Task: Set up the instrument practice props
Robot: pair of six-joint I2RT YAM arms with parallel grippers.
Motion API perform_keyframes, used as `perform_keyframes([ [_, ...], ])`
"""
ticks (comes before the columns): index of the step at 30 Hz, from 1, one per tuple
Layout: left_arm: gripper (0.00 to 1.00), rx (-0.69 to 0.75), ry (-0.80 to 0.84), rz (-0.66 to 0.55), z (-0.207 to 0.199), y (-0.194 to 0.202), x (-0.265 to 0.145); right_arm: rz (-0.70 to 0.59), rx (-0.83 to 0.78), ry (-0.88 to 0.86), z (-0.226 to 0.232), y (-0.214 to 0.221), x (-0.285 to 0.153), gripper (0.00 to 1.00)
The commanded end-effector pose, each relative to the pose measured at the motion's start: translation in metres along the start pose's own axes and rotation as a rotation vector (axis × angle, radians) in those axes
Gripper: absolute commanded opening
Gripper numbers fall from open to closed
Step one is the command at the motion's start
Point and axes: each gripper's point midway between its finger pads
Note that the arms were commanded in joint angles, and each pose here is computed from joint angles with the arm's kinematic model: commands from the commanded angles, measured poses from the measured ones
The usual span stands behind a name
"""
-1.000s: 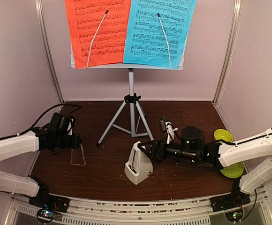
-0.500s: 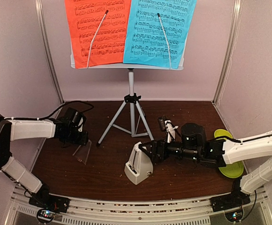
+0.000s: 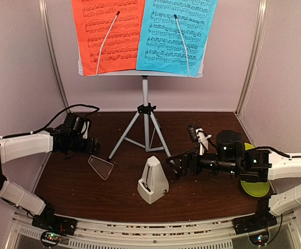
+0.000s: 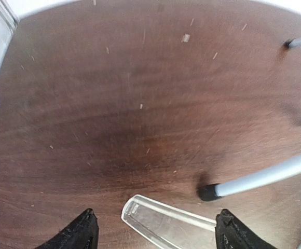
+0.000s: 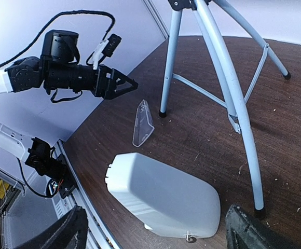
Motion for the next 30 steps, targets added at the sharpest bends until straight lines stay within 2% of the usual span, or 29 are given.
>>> perform_keyframes([
  [1,0.79,-0.003,0.105,-0.109,-0.01,-0.015,-0.034,0.033,0.006,0.041,-0.014,0.023,-0.009,0.92],
  [7,0.73,0.049,0.277,-0.174,-0.038,0.005,-0.066,0.106,0.032,0.085,-0.035,0.07,-0.009,0.83],
  [10,0.7,0.087,0.352,-0.175,-0.058,0.023,-0.074,0.134,0.039,0.102,-0.043,0.09,-0.005,0.75],
  [14,0.66,0.151,0.466,-0.16,-0.096,0.05,-0.08,0.165,0.05,0.099,-0.044,0.108,0.007,0.58],
  [17,0.63,0.189,0.477,-0.134,-0.111,0.066,-0.075,0.183,0.058,0.089,-0.041,0.115,0.02,0.48],
  [22,0.59,0.194,0.511,-0.089,-0.13,0.085,-0.062,0.2,0.06,0.093,-0.04,0.123,0.04,0.38],
  [30,0.57,0.232,0.491,-0.066,-0.148,0.095,-0.051,0.209,0.041,0.13,-0.043,0.12,0.069,0.31],
])
Point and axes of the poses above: each gripper's point midway between its finger pads, its own x axis out along the fingers, its own z axis along the line the jaws close on, y = z × x, and after that the axes turned 9 degrees about -x, right-handed
